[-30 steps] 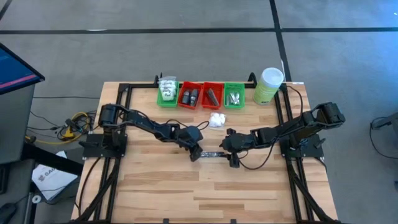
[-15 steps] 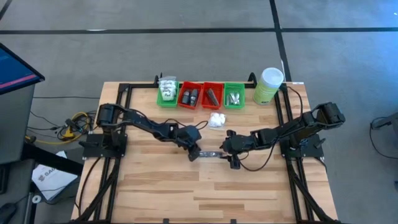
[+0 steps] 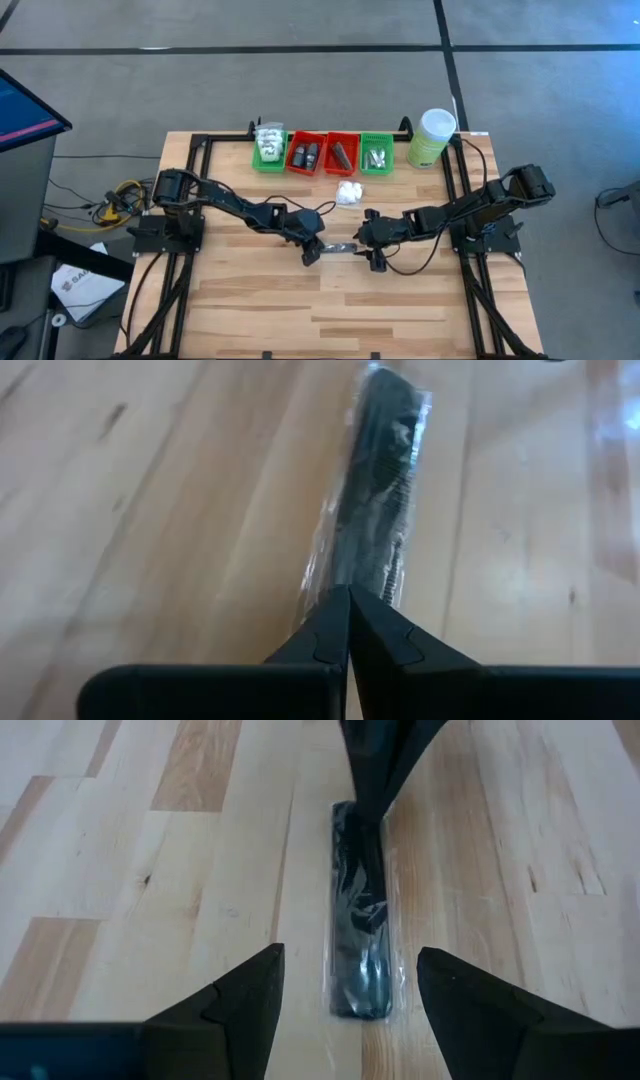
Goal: Pick & Place Travel size toiletries
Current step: Put the comb into the right red basket
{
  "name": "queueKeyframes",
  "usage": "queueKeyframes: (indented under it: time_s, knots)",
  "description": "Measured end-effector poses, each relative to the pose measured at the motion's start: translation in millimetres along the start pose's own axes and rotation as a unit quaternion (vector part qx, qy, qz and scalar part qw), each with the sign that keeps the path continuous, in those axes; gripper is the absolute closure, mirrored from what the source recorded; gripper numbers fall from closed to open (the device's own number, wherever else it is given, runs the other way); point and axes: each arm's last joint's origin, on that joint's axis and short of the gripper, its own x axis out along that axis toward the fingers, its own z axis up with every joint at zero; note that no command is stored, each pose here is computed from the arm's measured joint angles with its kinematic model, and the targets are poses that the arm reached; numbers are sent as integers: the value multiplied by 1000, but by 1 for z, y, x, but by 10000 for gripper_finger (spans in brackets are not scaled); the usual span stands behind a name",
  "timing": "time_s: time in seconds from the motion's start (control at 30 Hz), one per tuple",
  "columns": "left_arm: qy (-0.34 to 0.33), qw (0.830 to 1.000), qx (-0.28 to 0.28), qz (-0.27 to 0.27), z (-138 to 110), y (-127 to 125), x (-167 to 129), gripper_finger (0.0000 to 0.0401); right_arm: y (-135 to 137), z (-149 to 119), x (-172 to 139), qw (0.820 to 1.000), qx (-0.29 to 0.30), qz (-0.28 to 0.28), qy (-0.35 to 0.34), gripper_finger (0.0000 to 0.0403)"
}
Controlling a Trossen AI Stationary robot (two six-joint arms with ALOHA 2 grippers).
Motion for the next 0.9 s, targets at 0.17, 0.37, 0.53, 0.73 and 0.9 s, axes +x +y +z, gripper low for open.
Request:
queueKeyframes:
  time_s: [0.17, 0.37, 0.53, 0.73, 0.9]
  knots:
    - [1, 1000, 0, -5, -2, -1, 5, 400, 0, 0, 0, 1000, 0, 0, 0, 182]
    - [0, 1000, -22, -4, 1, 4, 4, 400, 0, 0, 0, 1000, 0, 0, -2, 182]
    - [-16, 1000, -14, -13, 6, 0, -2, 400, 0, 1, 0, 1000, 5, 0, -3, 182]
    - [-23, 1000, -11, -17, 8, -1, -4, 400, 0, 1, 0, 1000, 6, 0, -3, 182]
    - [-24, 1000, -4, -4, 8, 0, -4, 400, 0, 1, 0, 1000, 6, 0, -3, 182]
